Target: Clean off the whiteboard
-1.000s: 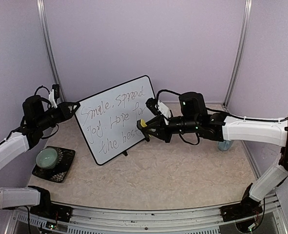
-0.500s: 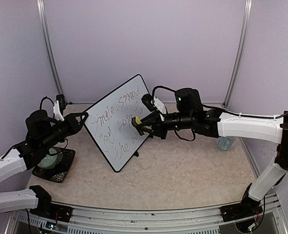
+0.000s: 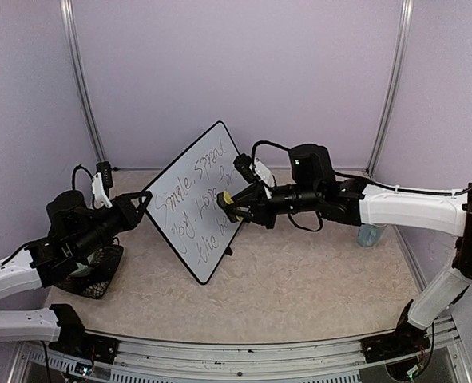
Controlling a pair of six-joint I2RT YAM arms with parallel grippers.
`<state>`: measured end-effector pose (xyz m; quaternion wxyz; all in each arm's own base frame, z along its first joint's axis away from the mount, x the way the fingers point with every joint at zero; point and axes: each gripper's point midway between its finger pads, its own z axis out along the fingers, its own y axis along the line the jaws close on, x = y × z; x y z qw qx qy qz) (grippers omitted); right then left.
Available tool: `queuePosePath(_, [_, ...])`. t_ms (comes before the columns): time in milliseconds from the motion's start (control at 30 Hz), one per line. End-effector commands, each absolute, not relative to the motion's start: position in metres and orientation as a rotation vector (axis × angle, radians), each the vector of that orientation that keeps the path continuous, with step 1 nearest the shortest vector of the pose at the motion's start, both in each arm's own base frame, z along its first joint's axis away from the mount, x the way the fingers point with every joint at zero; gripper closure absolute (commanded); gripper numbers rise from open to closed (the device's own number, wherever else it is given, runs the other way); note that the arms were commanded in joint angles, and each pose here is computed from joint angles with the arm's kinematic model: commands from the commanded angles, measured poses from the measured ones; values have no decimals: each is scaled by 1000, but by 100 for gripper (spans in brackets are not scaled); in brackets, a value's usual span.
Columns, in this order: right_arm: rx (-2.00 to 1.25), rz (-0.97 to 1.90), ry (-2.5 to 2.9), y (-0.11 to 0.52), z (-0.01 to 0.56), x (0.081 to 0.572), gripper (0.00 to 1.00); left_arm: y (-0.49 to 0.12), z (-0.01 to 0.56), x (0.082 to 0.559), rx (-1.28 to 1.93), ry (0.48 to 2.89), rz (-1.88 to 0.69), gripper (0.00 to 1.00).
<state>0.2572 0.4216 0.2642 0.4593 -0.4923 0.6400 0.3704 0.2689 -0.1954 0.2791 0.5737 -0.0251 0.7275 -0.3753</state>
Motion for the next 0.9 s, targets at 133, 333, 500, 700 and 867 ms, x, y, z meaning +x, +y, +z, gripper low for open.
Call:
queuePosePath(133, [-1204,919,1547,411,279,243,86,-219,283,246,-21,1732,-986,98])
queuePosePath(333, [-1205,917,1547,409,279,241,86,-230,288,232,17,1726,-1024,99])
queuePosePath(500, [-1205,914,1547,408,279,242,86,-234,293,221,31,1720,-1051,100])
queuePosePath(700, [-1204,919,1542,409,281,241,86,-236,299,210,37,1718,-1084,100])
queuePosePath(867, [-1188,914,1557,411,279,246,86,-235,292,214,34,1744,-1034,91])
